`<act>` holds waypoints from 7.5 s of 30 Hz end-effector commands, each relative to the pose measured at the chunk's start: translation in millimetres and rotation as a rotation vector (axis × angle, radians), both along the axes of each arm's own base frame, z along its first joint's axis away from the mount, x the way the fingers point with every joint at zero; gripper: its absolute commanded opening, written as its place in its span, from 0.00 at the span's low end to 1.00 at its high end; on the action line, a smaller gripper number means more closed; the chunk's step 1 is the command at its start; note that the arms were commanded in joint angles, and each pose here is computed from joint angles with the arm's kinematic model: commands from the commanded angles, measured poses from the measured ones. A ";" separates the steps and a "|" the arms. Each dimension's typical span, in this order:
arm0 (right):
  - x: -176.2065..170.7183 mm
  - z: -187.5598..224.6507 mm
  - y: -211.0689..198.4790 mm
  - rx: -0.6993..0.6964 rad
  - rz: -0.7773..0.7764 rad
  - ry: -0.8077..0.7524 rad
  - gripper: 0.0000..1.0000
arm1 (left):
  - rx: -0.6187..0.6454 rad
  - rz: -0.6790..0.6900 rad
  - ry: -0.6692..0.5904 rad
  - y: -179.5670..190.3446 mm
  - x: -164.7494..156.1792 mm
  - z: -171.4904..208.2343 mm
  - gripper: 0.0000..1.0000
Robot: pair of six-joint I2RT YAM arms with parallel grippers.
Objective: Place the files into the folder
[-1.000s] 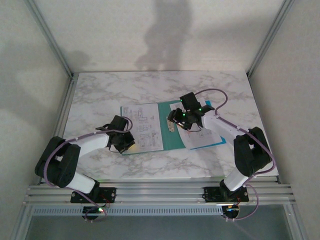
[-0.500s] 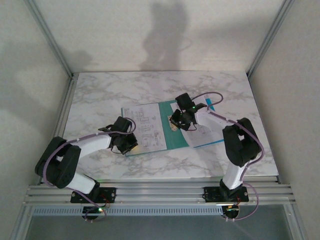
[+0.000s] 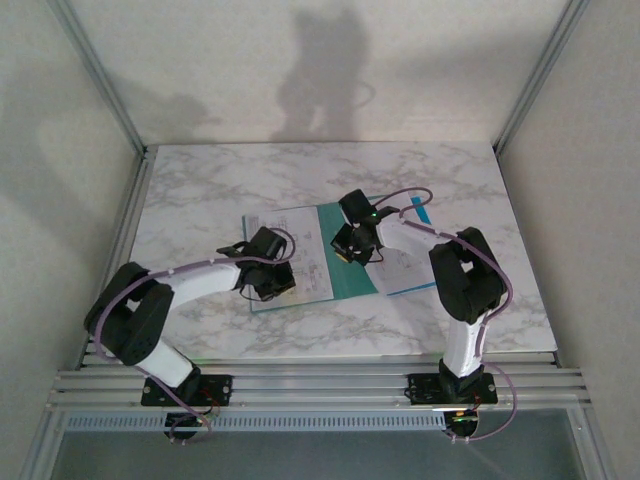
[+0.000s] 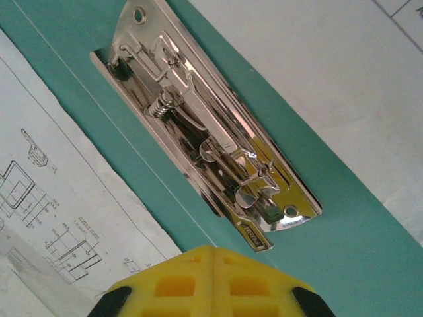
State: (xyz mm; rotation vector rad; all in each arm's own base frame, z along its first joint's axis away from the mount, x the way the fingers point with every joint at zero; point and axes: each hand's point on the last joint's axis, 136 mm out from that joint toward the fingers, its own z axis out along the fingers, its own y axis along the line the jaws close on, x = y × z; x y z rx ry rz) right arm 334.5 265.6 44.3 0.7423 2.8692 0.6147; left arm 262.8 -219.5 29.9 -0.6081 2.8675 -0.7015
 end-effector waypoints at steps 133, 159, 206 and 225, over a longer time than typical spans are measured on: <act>148.5 75.8 54.3 0.148 -0.049 -0.244 0.73 | 0.140 0.147 0.131 51.3 -19.3 -46.2 0.00; -20.5 42.2 -209.2 -0.169 -0.263 -0.057 0.53 | 0.056 0.025 -0.088 1.9 43.4 39.2 0.29; -38.0 73.9 -177.6 0.096 -0.168 -0.075 0.70 | -0.188 -0.301 0.002 -200.1 25.1 4.9 0.00; -38.3 108.8 -207.5 -0.071 -0.203 -0.166 0.68 | -0.239 -0.380 -0.031 -238.2 35.9 36.3 0.00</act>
